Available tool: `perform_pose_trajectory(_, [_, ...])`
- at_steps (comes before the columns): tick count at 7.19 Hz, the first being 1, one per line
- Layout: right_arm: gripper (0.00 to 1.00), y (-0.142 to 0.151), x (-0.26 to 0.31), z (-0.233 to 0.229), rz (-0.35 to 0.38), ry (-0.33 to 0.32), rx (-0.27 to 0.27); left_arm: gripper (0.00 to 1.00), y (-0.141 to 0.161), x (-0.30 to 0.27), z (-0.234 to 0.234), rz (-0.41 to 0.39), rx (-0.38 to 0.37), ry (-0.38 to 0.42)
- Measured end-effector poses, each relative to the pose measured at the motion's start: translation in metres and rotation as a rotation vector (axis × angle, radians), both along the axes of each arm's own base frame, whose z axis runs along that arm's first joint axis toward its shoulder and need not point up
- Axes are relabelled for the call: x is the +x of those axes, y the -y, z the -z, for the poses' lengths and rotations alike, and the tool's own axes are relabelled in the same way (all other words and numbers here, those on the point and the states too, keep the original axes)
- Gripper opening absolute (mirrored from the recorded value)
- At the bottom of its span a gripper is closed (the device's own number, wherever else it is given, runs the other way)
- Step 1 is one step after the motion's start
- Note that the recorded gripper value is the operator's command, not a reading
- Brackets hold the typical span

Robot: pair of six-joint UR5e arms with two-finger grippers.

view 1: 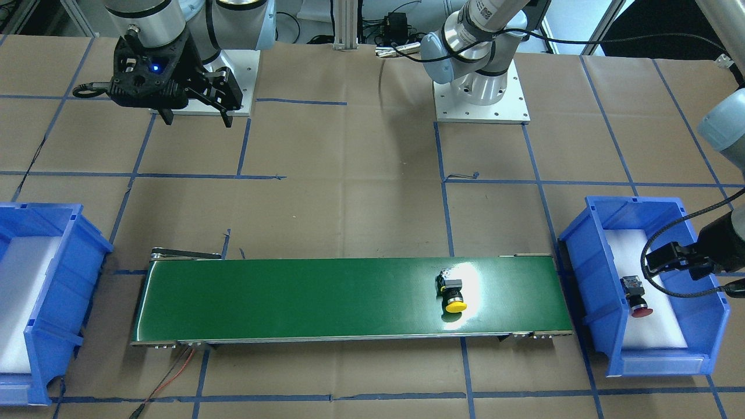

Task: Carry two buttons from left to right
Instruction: 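Move the left gripper back down into the bin over the red button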

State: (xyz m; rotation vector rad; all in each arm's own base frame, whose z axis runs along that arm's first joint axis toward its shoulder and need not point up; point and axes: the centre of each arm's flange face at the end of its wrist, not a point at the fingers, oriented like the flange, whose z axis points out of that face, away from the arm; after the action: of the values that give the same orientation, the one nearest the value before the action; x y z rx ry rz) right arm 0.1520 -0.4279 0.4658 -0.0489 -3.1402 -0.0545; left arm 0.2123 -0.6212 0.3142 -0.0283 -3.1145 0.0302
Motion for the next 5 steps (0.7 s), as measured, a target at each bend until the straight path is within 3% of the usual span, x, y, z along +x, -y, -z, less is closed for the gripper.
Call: perform_pose_trajectory(5, [1.00, 0.000, 0.000, 0.001, 0.000, 0.000, 0.001, 0.99, 0.019, 0.012, 0.067, 0.001, 0.019, -0.002])
